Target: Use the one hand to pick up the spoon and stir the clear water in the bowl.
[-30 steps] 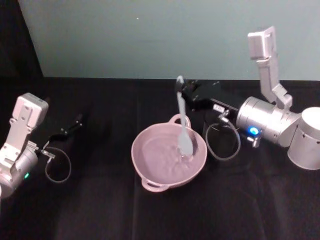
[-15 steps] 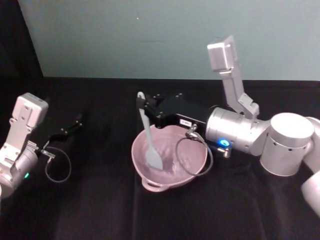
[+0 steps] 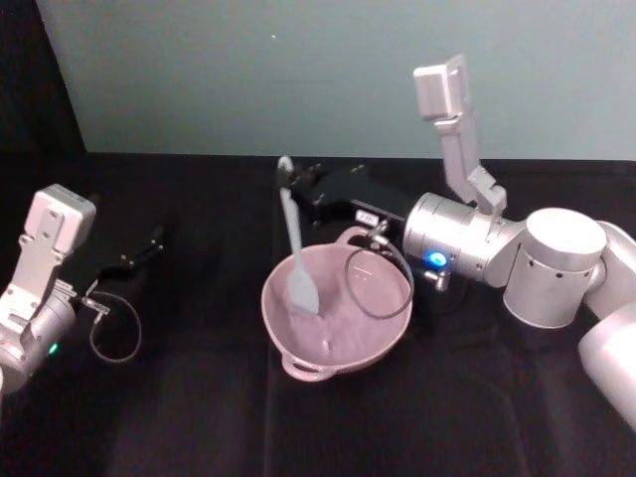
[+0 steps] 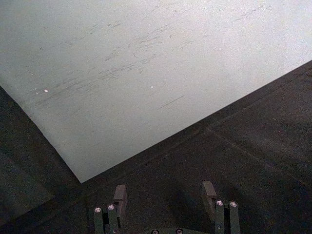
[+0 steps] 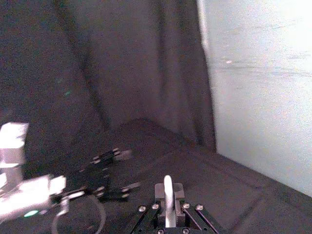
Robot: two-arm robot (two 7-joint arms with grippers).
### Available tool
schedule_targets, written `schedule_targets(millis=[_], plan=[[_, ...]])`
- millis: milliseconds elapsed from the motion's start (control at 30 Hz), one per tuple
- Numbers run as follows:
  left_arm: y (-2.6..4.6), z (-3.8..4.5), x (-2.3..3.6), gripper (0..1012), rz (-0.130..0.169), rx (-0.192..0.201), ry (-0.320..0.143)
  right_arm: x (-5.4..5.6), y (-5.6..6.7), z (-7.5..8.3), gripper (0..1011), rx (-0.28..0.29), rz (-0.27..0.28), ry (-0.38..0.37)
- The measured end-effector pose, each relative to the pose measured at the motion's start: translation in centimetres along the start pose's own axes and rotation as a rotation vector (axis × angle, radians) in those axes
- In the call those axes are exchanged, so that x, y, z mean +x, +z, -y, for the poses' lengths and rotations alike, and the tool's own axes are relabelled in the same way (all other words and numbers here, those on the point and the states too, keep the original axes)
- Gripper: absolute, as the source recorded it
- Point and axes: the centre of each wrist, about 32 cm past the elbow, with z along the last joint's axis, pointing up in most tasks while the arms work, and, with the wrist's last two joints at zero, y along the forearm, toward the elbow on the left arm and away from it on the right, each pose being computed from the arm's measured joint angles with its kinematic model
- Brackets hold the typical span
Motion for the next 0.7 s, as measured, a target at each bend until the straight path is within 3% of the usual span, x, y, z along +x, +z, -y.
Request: schedule_targets(millis=[333, 533, 700], plan=[[0.0, 0.0, 0.0, 1011, 0.0, 0.0, 0.0, 2.8, -0.3, 1.6, 110, 0.01, -0.018, -0.145], [0.0, 0.0, 0.0, 1011, 0.0, 0.0, 0.0, 3.2, 0.1, 3.0, 110, 0.006, 0.008, -0.181], [0.0, 0.0, 0.0, 1011, 0.0, 0.0, 0.0, 2.7, 0.6, 4.0, 110, -0.009, 0.042, -0.178]])
